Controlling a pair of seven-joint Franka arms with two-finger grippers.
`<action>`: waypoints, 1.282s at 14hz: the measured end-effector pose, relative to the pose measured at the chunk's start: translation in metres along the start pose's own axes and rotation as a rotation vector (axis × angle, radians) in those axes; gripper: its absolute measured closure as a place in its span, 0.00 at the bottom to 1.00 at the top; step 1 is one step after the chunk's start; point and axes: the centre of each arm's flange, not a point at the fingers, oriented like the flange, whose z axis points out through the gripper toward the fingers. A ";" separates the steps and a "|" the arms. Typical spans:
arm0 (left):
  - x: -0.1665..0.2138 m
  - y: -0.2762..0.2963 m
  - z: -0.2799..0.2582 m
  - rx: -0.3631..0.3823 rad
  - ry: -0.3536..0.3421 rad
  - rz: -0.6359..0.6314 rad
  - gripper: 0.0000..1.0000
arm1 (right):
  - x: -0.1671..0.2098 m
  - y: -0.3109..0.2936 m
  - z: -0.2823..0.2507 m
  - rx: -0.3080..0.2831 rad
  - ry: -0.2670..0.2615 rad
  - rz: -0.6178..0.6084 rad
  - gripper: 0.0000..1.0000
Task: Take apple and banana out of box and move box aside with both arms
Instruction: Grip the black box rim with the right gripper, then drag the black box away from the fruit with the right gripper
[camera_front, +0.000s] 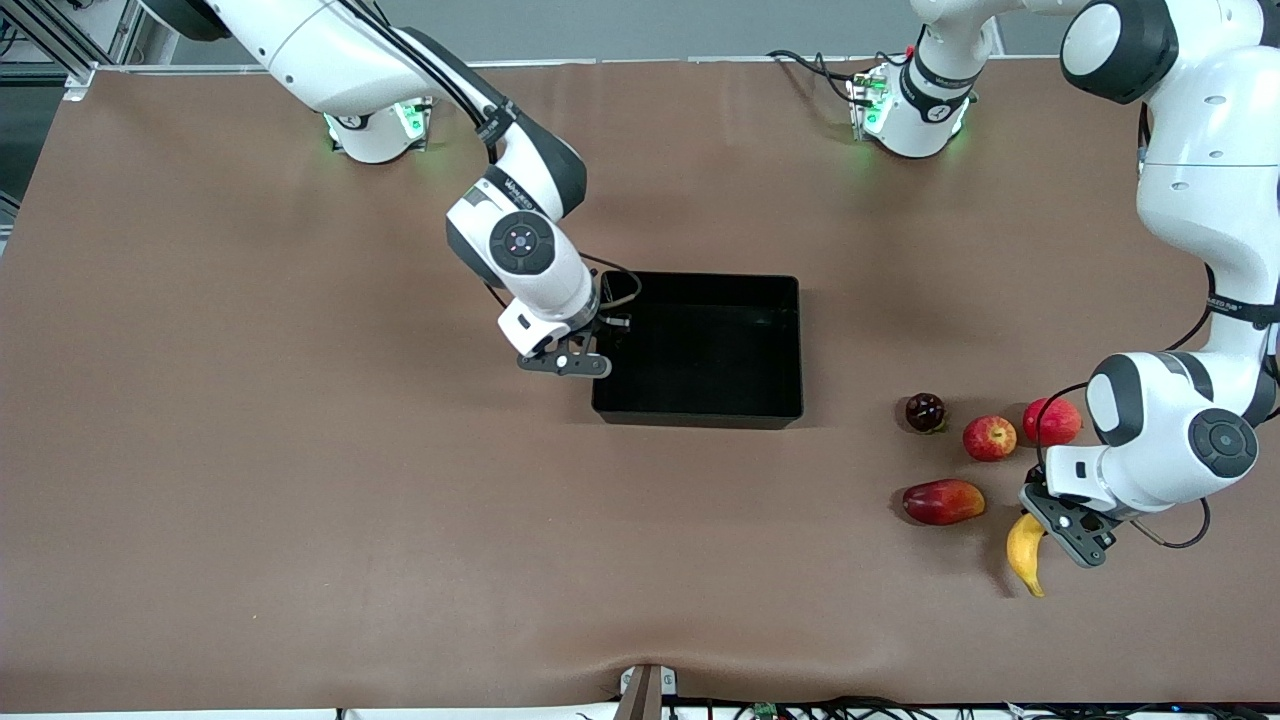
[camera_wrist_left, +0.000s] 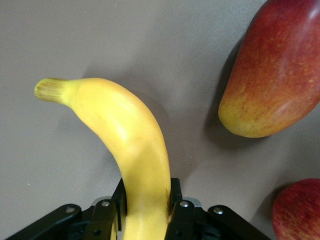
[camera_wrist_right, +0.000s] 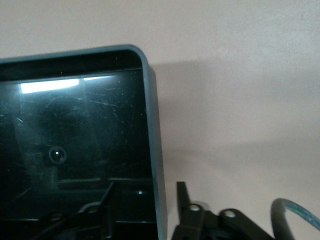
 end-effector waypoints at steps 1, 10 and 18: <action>0.000 0.001 0.001 -0.003 -0.001 0.000 0.64 | -0.001 0.000 0.003 -0.011 0.006 -0.010 0.64; 0.005 -0.006 -0.021 0.005 0.015 -0.059 0.04 | 0.005 0.002 0.018 -0.035 0.018 -0.023 0.94; 0.052 0.018 -0.186 -0.058 -0.061 -0.365 0.00 | 0.054 0.045 -0.084 -0.014 -0.021 0.084 0.94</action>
